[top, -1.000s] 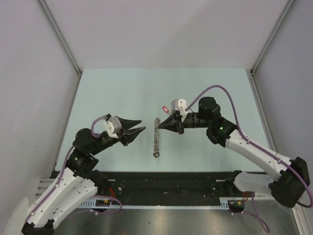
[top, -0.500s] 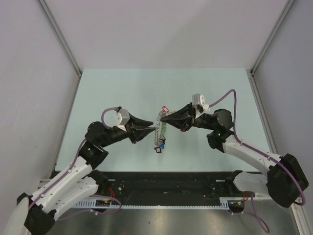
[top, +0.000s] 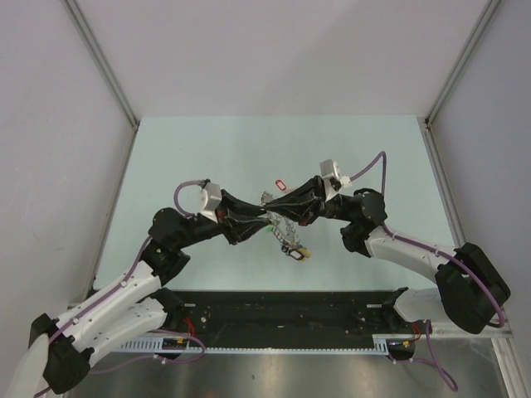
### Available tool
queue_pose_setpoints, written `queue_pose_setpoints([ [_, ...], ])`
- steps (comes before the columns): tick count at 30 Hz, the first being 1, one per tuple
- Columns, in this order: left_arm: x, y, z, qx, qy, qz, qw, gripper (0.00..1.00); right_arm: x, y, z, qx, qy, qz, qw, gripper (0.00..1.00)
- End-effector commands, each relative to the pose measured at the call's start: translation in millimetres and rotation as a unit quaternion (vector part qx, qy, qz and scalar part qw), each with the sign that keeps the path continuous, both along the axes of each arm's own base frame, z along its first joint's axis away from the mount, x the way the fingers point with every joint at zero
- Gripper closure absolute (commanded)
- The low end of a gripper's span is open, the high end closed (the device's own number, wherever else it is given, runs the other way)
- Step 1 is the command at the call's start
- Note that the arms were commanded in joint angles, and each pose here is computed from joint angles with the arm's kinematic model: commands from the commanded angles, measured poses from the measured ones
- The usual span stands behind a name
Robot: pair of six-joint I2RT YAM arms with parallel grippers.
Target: Put the keys on the keyring
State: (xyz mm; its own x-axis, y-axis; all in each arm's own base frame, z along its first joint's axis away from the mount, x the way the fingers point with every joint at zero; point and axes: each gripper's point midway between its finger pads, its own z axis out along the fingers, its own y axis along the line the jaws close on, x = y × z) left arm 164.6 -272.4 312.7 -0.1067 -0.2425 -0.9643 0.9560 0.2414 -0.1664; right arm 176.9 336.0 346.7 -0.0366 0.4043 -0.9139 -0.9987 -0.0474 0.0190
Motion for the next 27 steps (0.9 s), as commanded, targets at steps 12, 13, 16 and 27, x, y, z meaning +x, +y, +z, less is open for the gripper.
queue_pose_setpoints([
  [12,-14.3,18.5,23.5,-0.079,-0.041,0.032,0.995,0.61,-20.1,-9.4,32.1,0.052,-0.061,0.015,0.997,1.00],
  [13,-14.4,18.4,20.6,-0.078,-0.039,0.032,0.996,0.61,-20.3,-10.0,32.1,0.052,-0.061,0.015,0.997,1.00],
  [16,-14.9,20.7,19.4,-0.082,-0.040,0.036,0.995,0.61,-21.5,-10.8,32.8,0.053,-0.060,0.018,0.997,1.00],
  [27,-8.0,33.4,21.4,-0.110,-0.047,0.077,0.990,0.68,-25.7,-12.2,34.4,0.054,-0.061,0.027,0.996,1.00],
])
